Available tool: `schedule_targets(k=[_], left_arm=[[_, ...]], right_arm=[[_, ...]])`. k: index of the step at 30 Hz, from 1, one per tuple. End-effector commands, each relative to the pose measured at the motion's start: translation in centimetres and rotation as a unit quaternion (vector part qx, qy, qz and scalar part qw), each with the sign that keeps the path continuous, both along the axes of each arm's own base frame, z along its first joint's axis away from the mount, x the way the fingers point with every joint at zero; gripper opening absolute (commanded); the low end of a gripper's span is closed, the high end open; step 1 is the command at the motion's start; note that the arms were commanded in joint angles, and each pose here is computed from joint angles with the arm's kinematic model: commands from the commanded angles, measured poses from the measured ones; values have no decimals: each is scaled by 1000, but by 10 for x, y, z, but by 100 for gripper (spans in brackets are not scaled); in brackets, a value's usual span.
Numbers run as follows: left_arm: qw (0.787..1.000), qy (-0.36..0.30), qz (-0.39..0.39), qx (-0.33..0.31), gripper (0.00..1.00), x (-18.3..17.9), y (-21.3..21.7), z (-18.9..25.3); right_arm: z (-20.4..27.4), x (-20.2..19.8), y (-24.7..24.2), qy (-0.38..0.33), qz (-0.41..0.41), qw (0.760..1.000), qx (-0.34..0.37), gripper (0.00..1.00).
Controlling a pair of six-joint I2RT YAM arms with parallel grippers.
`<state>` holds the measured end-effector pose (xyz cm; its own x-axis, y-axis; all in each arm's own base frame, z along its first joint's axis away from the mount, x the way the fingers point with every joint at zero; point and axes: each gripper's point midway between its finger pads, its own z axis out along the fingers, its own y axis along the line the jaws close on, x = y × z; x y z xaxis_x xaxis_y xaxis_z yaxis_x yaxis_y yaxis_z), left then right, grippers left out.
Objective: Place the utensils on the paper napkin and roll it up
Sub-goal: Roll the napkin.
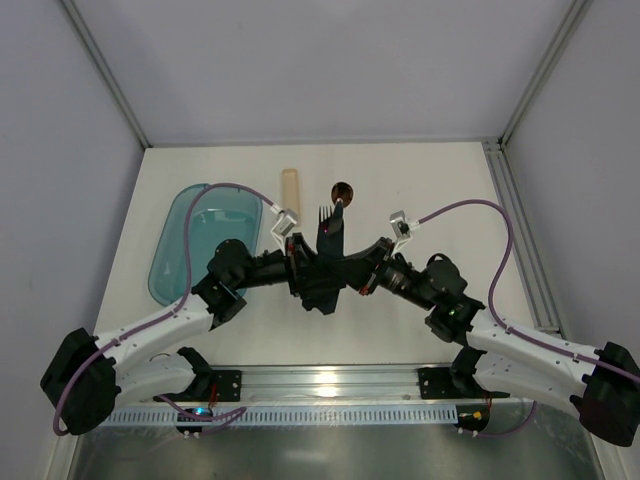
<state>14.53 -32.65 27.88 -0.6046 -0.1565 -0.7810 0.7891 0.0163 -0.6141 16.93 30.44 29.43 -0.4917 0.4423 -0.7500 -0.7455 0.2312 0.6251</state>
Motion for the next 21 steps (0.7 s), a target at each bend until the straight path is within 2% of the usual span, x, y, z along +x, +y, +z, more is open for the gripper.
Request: schedule_targets(k=[1, 16, 21], left_arm=[[1000, -15, -2, -11, 41, -2, 2, 2], [1000, 2, 4, 13, 36, -4, 6, -16], [1000, 5, 5, 17, 41, -5, 6, -19]], right_arm=[[40, -1, -8, -43, -10, 997, 59, 4], [40, 0, -8, -42, -13, 997, 58, 4], [39, 0, -6, -40, -10, 998, 55, 4]])
